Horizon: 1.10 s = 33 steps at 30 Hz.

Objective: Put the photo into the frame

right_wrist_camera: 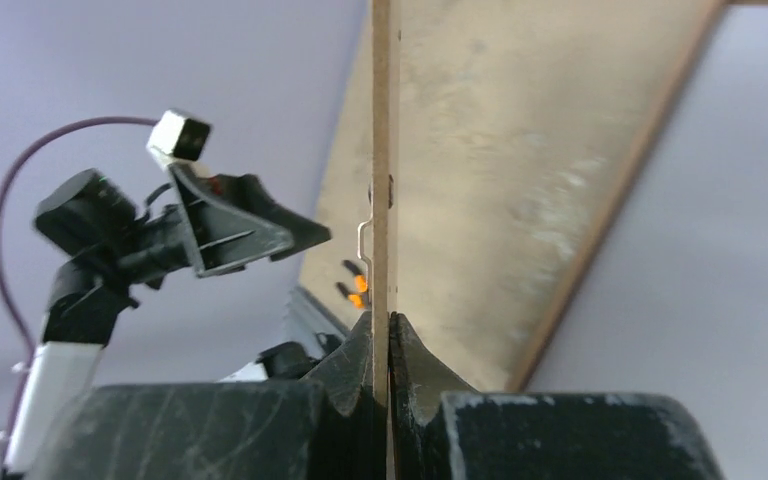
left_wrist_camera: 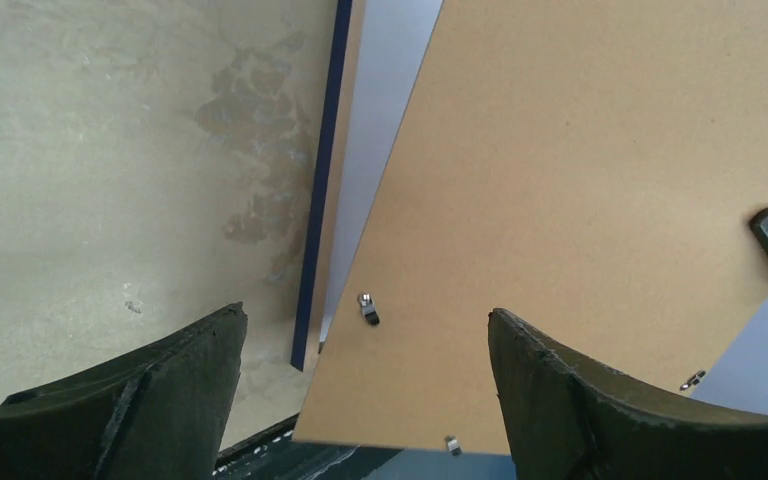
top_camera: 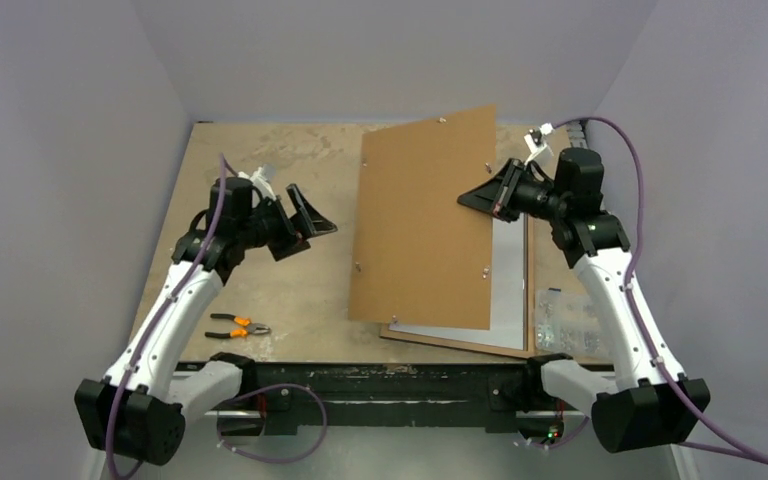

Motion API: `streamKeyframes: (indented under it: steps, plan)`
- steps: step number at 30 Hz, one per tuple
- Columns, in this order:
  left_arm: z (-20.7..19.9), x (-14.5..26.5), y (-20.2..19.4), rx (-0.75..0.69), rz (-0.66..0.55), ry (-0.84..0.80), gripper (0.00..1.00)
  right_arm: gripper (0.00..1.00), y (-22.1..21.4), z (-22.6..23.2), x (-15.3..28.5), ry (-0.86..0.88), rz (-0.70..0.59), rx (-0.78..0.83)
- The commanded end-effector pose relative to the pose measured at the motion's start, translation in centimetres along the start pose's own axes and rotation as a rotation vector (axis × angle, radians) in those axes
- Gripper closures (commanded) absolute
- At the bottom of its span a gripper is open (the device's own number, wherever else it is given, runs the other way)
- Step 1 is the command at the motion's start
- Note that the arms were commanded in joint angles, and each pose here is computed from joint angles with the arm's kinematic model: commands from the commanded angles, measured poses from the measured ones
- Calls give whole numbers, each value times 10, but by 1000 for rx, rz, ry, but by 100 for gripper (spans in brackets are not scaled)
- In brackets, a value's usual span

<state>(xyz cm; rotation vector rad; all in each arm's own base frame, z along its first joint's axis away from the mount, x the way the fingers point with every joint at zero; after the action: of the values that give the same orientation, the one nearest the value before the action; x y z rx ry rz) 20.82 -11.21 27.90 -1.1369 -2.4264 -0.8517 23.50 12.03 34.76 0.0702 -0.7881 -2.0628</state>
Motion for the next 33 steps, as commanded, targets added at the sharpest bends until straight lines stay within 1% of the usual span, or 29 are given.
streamKeyframes:
  steps: [1,6,9,11,17,20,22,25,27,29,32,33]
  plan:
    - [-4,-30,-3,-62,56,-24,14,100,3,-21,20,-224,-21,21]
    - [-11,-77,-20,-126,179,30,17,100,4,-37,42,-440,-58,60]
    - [-17,-106,-29,-169,241,68,18,100,5,-38,56,-540,-96,91]
    - [-19,-126,-39,-202,289,105,19,100,5,-36,63,-573,-110,104]
    - [-16,-180,-69,-305,432,258,19,100,1,-33,69,-570,-103,100]
    - [-3,-201,-82,-322,463,331,23,100,0,-32,66,-541,-93,87]
    - [7,-209,-87,-338,474,386,30,100,-1,-29,64,-509,-85,78]
    - [20,-218,-95,-364,486,462,33,100,-1,-26,60,-456,-74,59]
    - [28,-221,-99,-365,484,479,38,100,-2,-24,57,-419,-59,45]
    - [34,-223,-101,-364,483,487,49,100,-3,-24,53,-386,-47,27]
    - [39,-222,-103,-359,484,498,69,100,-4,-24,48,-332,-35,2]
    - [40,-220,-103,-355,476,503,78,100,-4,-25,46,-320,-33,-6]
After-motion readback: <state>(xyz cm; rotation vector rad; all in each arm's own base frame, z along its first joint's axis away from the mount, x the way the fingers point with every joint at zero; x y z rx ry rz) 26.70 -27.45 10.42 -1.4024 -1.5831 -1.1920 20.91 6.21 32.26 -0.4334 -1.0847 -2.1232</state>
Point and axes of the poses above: each gripper's point midway between its finger pads, its own x axis back along the fingers, its own z axis along the line the jaws close on, y = z × x, the point moved 8 cm from there along x, back along the fingers, and after that the axes turned 2 degrees about x, right-handed, at the moved point
